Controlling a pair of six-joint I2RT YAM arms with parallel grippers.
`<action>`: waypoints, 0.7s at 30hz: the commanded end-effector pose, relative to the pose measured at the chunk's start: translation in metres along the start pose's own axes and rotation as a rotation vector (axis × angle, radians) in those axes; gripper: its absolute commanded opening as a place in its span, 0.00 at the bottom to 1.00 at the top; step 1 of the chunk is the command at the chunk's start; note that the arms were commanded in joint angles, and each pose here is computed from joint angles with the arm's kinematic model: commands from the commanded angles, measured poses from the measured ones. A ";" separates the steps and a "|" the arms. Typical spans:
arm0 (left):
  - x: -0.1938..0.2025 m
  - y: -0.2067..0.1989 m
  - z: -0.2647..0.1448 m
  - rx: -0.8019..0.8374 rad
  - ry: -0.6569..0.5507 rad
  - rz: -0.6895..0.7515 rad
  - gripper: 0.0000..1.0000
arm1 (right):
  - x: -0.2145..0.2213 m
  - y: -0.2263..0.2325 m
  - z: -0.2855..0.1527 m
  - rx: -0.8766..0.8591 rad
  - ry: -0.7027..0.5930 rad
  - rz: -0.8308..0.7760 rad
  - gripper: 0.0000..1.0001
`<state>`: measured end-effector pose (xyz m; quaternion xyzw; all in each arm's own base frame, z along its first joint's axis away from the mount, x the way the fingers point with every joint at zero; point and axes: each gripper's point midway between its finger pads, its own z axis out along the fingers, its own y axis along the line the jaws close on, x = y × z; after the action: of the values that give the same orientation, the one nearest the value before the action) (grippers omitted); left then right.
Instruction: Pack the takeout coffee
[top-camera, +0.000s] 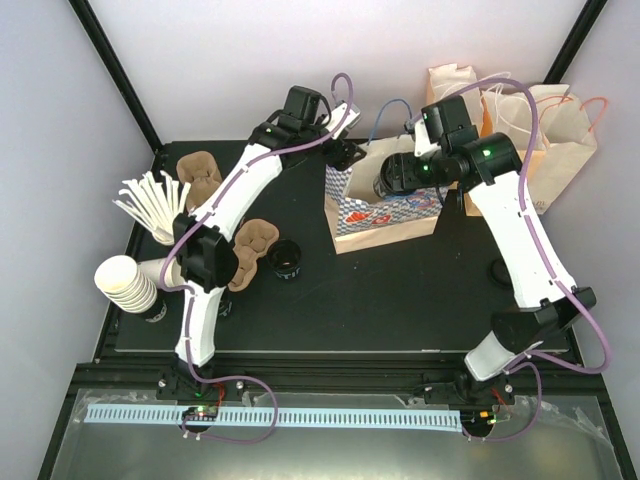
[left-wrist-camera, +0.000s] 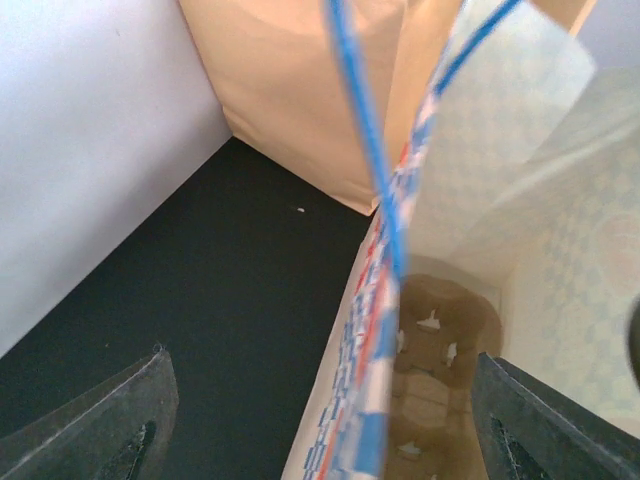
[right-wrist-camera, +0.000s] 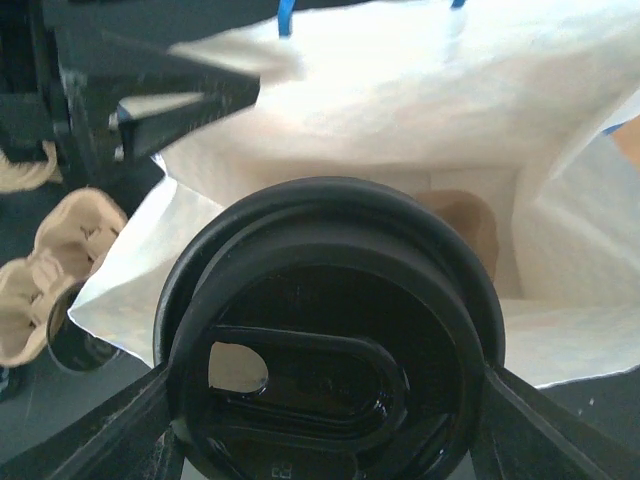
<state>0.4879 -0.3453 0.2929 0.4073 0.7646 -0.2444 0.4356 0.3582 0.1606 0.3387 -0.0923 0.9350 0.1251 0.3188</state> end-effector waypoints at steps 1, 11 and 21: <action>-0.004 0.000 -0.003 -0.008 0.018 0.070 0.83 | 0.028 0.008 -0.009 -0.059 0.067 -0.018 0.56; 0.007 -0.050 0.004 0.069 0.100 0.302 0.85 | 0.087 0.001 0.003 -0.060 0.160 0.013 0.56; -0.016 -0.066 -0.003 -0.105 0.108 0.426 0.06 | 0.133 -0.016 0.007 -0.002 0.179 0.021 0.56</action>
<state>0.4373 -0.3990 0.2668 0.5558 0.7086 -0.1304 0.4146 0.2684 0.1421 0.2526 -0.0999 0.9614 0.1331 0.2192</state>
